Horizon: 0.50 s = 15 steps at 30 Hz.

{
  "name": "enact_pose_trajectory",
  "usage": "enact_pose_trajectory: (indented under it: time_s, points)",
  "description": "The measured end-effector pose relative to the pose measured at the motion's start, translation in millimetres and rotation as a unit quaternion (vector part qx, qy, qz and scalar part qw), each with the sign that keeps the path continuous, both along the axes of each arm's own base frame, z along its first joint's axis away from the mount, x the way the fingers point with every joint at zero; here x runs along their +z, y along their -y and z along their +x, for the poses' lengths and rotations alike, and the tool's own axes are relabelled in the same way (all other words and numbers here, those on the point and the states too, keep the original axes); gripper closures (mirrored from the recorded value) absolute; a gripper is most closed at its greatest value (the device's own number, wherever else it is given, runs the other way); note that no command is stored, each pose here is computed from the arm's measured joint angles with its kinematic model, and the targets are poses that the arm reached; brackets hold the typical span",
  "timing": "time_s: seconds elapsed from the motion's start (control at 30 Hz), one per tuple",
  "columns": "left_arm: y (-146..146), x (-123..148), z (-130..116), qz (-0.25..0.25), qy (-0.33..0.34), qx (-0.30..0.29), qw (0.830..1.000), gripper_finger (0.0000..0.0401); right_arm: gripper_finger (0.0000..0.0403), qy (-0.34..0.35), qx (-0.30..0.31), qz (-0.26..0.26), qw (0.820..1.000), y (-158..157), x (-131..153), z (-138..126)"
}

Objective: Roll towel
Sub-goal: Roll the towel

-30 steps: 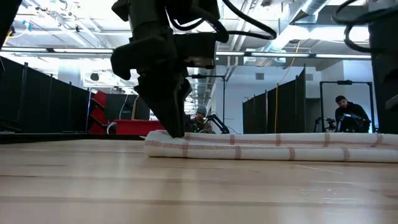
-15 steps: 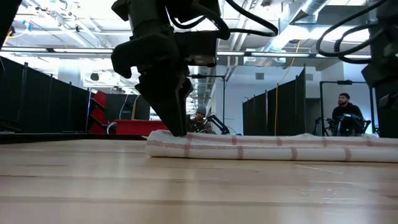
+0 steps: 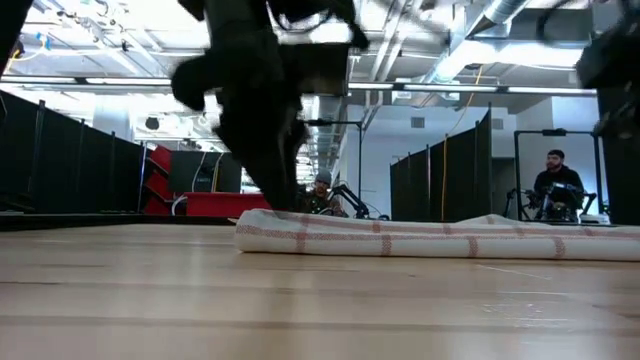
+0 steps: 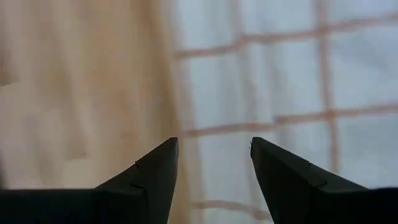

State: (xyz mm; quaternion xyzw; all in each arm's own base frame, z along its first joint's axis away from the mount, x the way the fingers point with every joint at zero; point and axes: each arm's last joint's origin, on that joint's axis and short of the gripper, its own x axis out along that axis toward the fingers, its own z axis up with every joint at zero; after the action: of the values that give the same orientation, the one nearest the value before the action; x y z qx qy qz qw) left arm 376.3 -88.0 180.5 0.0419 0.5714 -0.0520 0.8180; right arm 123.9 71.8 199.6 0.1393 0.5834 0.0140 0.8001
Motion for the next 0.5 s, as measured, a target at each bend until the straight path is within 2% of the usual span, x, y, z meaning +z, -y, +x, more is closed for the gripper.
enact_pose_trajectory:
  time_s: [0.1, 0.23, 0.5]
  points:
    - [18, 12, 0, 0.013, 0.022, -0.042, 0.999, 0.0267, 0.0212, -0.009, 0.035, -0.004, 0.999, -12, -1, -7]
    - [37, 5, -2, 0.063, 0.016, -0.075, 0.995, 0.0267, 0.0212, -0.058, 0.034, -0.032, 0.997, -24, -21, -16]
    - [34, -32, 10, 0.072, -0.029, -0.022, 0.997, 0.0267, 0.0212, -0.104, 0.040, -0.110, 0.988, -39, -46, -15]
